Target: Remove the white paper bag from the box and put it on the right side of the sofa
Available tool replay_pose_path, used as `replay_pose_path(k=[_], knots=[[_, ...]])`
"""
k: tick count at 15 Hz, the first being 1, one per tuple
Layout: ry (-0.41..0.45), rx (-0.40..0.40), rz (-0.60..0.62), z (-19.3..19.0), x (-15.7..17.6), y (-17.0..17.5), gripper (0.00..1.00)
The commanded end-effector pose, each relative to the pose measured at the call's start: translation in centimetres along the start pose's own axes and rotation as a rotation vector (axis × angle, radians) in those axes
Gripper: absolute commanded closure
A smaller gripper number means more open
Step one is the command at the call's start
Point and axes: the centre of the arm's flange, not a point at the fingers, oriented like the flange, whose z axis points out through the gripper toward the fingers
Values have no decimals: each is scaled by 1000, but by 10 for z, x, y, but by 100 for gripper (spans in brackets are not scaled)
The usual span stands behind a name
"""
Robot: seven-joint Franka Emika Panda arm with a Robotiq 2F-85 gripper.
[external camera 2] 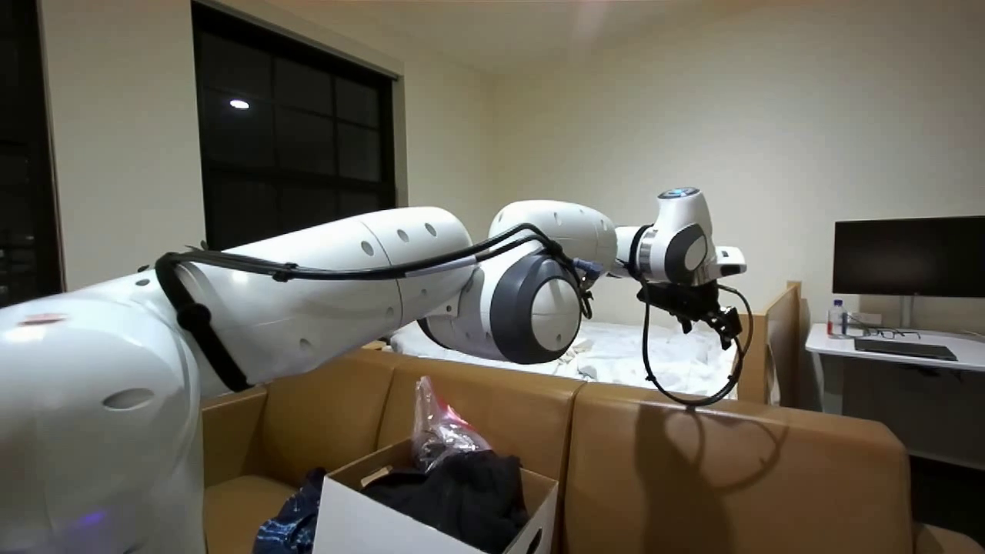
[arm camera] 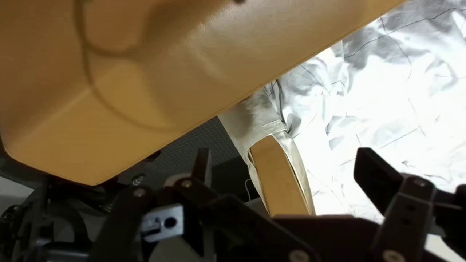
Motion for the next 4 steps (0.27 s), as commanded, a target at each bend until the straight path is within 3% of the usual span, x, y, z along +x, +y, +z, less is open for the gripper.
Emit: replay_pose_path(k=[1, 4], knots=[[5, -9, -2, 0, -1, -4, 0], [8, -17, -5, 0, -1, -4, 0]])
